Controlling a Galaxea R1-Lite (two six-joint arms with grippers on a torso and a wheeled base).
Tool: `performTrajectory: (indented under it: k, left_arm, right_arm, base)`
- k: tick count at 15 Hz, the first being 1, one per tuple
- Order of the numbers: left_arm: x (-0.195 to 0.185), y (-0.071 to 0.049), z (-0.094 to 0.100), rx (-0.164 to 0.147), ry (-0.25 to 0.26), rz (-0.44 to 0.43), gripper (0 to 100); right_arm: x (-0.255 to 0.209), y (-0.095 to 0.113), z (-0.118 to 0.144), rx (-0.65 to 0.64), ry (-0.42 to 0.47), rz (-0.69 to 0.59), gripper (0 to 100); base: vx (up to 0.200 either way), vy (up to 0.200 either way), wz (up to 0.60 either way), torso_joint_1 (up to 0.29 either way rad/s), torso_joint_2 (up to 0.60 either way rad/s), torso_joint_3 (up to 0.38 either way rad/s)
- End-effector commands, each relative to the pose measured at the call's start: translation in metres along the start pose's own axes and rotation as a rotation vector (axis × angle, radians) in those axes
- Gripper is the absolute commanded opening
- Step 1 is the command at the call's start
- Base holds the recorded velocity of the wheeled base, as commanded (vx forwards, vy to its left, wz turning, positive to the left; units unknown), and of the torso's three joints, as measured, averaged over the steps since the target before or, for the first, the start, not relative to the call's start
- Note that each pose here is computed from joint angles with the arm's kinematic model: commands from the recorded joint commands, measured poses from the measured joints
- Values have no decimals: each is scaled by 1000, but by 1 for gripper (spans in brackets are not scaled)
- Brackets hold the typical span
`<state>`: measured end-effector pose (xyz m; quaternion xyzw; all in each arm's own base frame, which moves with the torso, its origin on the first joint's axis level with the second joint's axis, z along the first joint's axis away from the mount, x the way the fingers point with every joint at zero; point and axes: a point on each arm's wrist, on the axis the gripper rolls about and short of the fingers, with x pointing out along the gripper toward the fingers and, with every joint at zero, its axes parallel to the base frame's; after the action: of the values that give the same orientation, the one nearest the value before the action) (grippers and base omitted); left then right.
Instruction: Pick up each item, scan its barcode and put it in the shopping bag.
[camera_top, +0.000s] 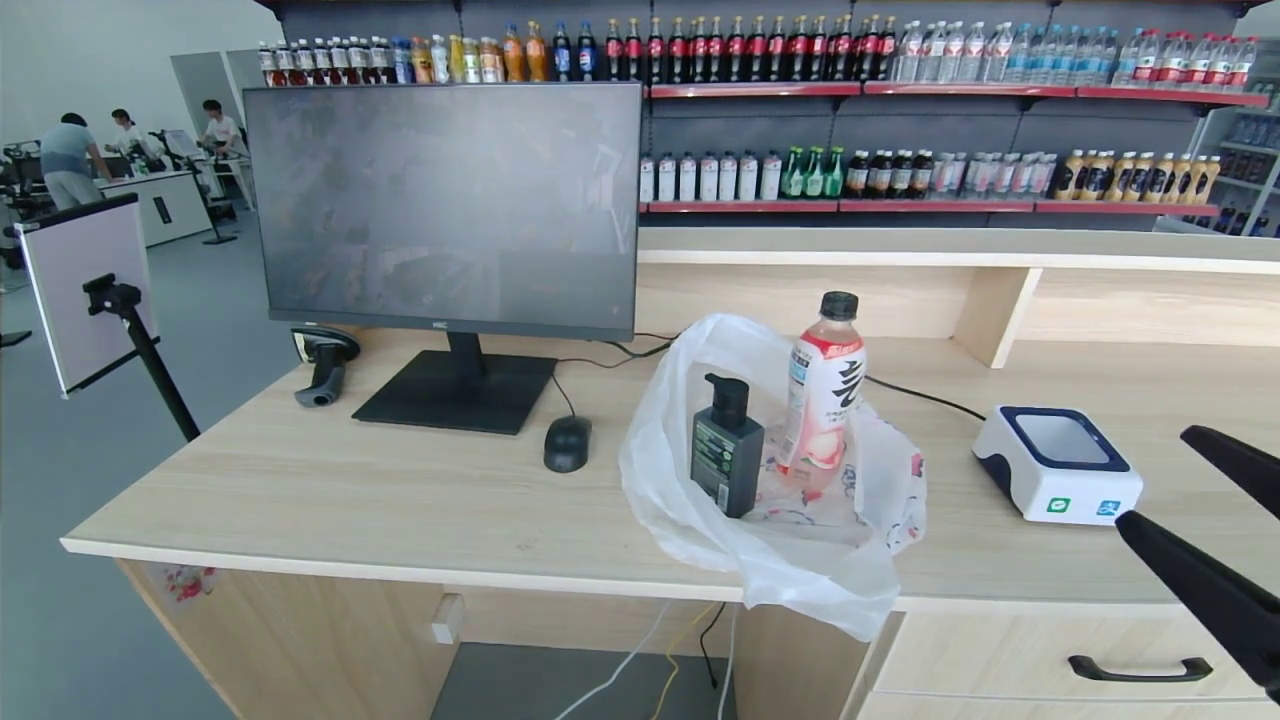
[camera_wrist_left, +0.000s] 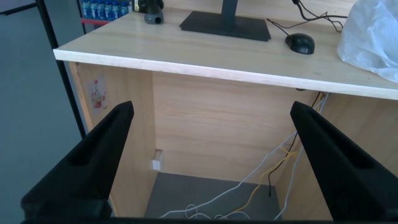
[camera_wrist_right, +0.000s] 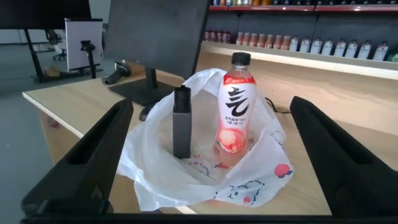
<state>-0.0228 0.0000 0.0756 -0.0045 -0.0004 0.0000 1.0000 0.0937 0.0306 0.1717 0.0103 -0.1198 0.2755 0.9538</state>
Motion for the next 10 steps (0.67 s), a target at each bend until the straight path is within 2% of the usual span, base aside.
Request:
performTrajectory:
  k: [1, 7, 10]
  left_arm:
    - [0, 0, 0, 0, -1, 0, 100]
    - [0, 0, 0, 0, -1, 0, 100]
    - [0, 0, 0, 0, -1, 0, 100]
  right_arm:
    - [-45, 14, 5, -20, -8, -14, 100]
    - [-104, 32, -33, 12, 161, -47, 100]
    - [-118, 36, -45, -7, 192, -100, 100]
  base:
    - [0, 0, 0, 0, 0, 0]
    - [0, 0, 0, 0, 0, 0]
    - [0, 0, 0, 0, 0, 0]
